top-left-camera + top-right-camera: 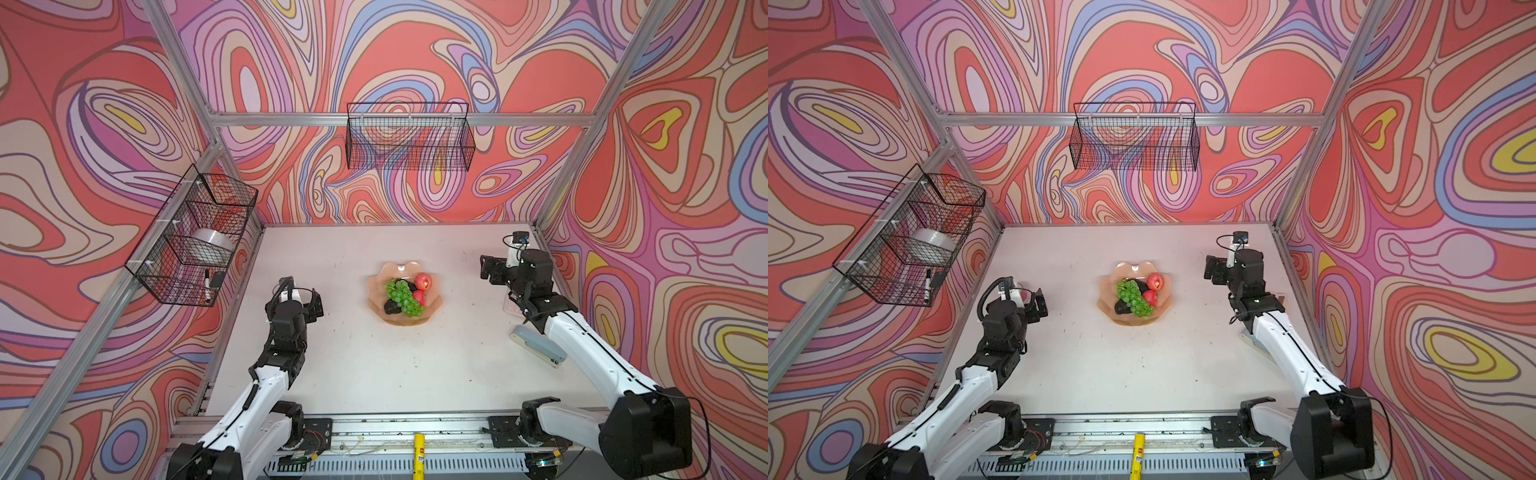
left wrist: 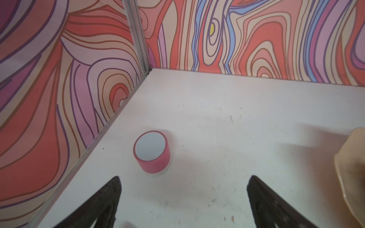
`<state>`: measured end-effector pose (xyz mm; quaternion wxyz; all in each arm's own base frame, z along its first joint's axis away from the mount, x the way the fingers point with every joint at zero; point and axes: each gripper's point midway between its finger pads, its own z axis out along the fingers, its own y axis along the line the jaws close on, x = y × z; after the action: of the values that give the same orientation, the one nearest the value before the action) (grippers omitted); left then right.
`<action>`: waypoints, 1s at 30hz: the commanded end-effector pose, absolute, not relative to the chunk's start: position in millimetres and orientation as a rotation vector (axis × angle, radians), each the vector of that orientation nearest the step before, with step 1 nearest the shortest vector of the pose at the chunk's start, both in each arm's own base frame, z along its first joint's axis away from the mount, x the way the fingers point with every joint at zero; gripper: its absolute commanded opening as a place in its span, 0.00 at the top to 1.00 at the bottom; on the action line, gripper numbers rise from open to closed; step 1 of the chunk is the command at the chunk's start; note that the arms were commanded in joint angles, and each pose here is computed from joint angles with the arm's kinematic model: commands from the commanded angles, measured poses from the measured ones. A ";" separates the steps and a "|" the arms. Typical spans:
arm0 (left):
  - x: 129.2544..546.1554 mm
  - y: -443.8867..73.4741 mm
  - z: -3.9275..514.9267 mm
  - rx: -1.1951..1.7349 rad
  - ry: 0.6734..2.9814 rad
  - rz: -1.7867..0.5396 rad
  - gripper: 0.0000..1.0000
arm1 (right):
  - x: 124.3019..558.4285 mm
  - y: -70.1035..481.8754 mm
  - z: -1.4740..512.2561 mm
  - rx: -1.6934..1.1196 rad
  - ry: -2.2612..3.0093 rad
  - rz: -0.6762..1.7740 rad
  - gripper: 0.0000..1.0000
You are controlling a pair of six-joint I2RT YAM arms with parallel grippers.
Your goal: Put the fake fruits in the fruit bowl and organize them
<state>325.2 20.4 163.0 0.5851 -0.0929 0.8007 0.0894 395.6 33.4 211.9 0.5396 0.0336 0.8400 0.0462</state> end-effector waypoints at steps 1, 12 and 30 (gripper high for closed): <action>329.7 28.5 161.6 -0.198 1.826 0.287 0.00 | 407.5 21.2 196.4 0.084 1.898 0.088 0.02; 350.2 22.7 121.4 -0.154 1.877 0.265 0.00 | 417.7 -1.5 122.4 0.097 1.853 -0.066 0.02; 384.8 21.2 102.7 -0.146 1.871 0.253 0.00 | 415.9 1.3 99.7 0.046 1.789 -0.043 0.02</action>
<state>375.8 20.6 88.1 0.5609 -0.0631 0.8180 0.1104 413.8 1.6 92.1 0.6120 0.0229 0.7903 -0.0186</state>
